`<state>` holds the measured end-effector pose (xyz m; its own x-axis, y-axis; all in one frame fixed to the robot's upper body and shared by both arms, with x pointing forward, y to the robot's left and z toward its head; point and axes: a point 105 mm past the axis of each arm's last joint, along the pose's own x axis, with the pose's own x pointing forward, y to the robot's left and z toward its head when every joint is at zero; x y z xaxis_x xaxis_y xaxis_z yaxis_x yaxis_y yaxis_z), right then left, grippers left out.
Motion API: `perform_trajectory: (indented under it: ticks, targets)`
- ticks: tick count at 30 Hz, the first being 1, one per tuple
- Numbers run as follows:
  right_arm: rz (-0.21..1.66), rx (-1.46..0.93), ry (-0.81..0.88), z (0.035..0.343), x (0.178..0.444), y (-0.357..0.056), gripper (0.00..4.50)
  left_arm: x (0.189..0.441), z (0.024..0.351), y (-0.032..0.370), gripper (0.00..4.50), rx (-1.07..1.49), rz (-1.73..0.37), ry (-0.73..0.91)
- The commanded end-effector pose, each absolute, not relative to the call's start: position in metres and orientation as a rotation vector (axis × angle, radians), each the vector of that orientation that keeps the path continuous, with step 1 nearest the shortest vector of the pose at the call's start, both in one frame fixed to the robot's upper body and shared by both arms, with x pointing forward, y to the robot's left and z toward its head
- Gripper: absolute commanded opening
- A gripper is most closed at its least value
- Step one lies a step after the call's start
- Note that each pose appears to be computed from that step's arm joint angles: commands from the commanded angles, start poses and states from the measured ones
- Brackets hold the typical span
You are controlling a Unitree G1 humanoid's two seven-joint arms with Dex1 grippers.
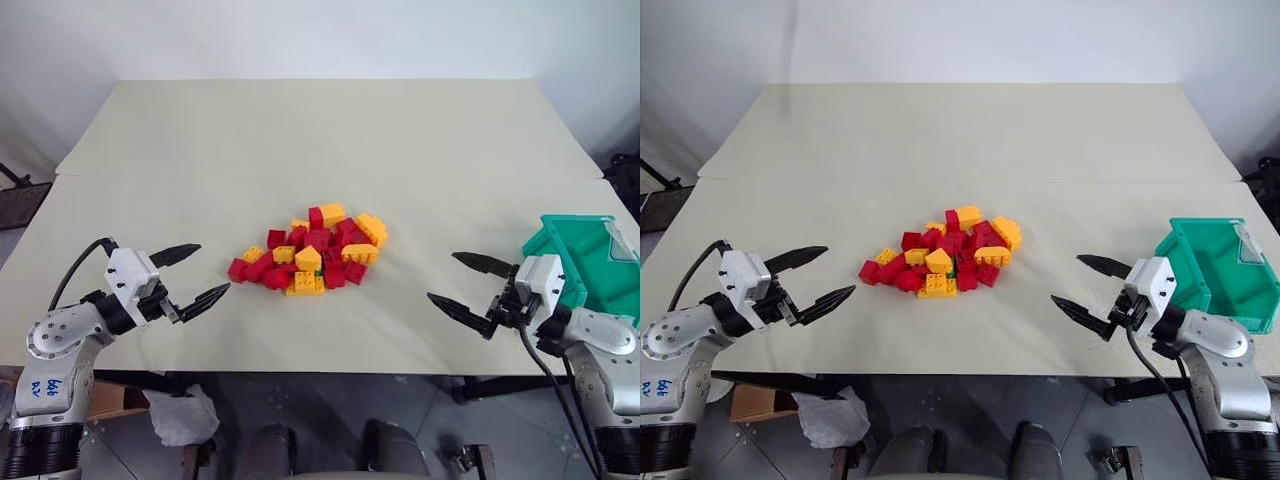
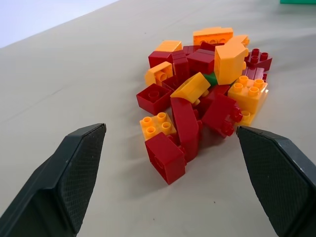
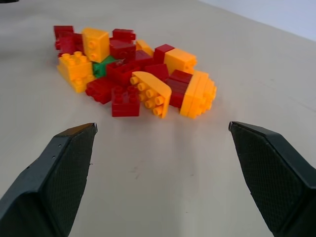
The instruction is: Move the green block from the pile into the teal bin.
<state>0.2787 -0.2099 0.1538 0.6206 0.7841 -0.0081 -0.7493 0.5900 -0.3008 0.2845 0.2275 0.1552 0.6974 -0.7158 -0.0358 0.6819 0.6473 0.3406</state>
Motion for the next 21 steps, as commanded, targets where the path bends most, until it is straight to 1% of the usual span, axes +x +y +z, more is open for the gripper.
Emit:
perform_trajectory:
  ticks: [1,5,7,10,12,14,19,21]
  targets:
    - [0.896,-0.309,-0.163,0.167,0.274,-0.213,4.48,0.284,0.166,0.226,4.50,0.380,-0.807,-0.134]
    - [0.923,-0.278,-0.156,0.167,0.273,-0.207,4.48,0.283,0.170,0.225,4.50,0.317,-0.792,-0.164]
    - [0.955,-0.246,-0.147,0.167,0.272,-0.198,4.48,0.276,0.172,0.225,4.50,0.279,-0.814,-0.188]
    - [1.075,-0.235,-0.102,0.167,0.270,-0.168,4.48,0.265,0.165,0.233,4.50,0.251,-0.805,-0.168]
    - [1.185,-0.235,-0.074,0.164,0.276,-0.131,4.08,0.254,0.149,0.256,4.50,0.213,-0.693,-0.139]
    - [1.229,-0.254,-0.068,0.165,0.283,-0.109,3.55,0.246,0.140,0.270,4.50,0.196,-0.619,-0.121]
    - [1.279,-0.254,-0.063,0.167,0.299,-0.063,1.81,0.230,0.134,0.271,4.50,0.178,-0.584,-0.109]
    - [1.333,-0.244,-0.042,0.165,0.299,-0.041,1.10,0.223,0.135,0.268,4.50,0.169,-0.578,-0.116]
